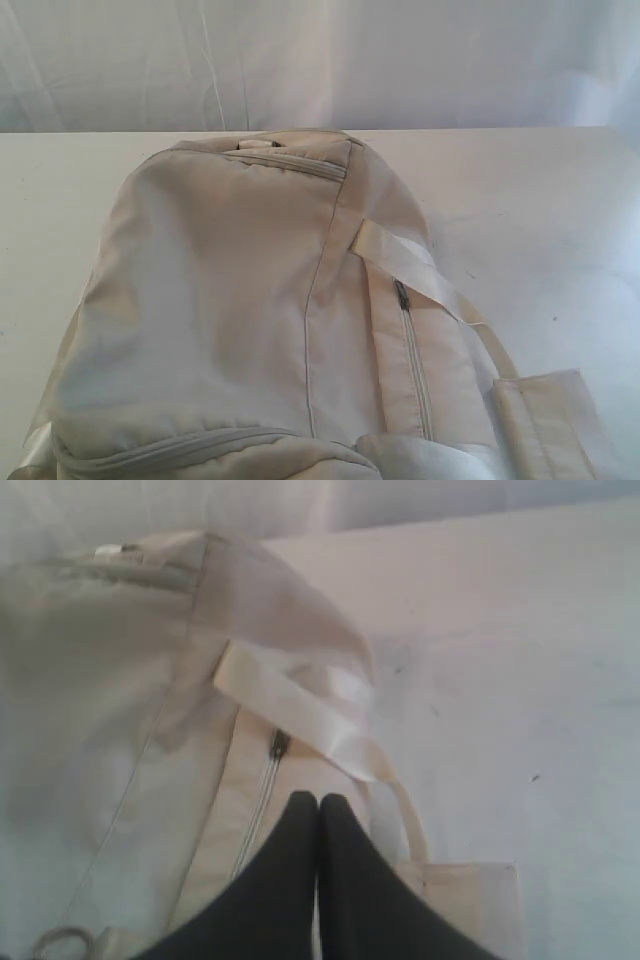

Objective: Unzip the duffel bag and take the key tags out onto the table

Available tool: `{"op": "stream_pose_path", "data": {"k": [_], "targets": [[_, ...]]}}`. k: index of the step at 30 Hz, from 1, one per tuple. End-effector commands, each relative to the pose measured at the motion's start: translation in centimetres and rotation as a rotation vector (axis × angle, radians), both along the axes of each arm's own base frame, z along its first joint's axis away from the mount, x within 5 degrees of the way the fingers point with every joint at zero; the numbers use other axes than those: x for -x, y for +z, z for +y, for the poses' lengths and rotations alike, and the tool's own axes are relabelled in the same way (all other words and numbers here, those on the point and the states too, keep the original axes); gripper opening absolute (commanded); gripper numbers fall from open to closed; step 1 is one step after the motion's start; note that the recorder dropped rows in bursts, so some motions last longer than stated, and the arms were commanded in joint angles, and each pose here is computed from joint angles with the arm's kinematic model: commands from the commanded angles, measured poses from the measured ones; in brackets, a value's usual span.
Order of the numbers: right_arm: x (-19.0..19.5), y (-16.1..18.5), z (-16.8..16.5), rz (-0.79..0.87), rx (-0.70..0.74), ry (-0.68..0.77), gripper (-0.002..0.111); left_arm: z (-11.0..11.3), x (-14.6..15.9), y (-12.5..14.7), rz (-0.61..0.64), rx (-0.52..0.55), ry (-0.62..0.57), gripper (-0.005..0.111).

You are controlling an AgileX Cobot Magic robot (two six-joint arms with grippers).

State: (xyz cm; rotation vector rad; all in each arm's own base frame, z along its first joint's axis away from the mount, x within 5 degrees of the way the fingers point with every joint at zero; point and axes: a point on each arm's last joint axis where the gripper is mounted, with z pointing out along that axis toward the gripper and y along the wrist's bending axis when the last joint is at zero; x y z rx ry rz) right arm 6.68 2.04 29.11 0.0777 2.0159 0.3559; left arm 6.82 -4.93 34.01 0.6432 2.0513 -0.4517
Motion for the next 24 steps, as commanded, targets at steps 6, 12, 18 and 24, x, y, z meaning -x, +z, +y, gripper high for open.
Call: {"op": "stream_pose_path", "data": {"k": [6, 12, 18, 24], "targets": [[-2.6, 1.0, 0.2, 0.08, 0.109, 0.107, 0.0, -3.6, 0.8, 1.6, 0.042, 0.21, -0.617, 0.0], [-2.8, 1.1, 0.1, 0.069, 0.124, 0.102, 0.0, -3.4, -1.6, -1.1, 0.272, 0.029, -0.542, 0.0], [-3.0, 1.3, 0.0, 0.043, 0.124, 0.088, 0.0, -5.4, -3.3, -2.0, 0.406, -0.16, -0.623, 0.0], [-3.0, 1.3, 0.0, 0.041, 0.126, 0.087, 0.0, -9.3, -3.1, -1.3, 0.369, -0.324, -0.747, 0.0]]}}
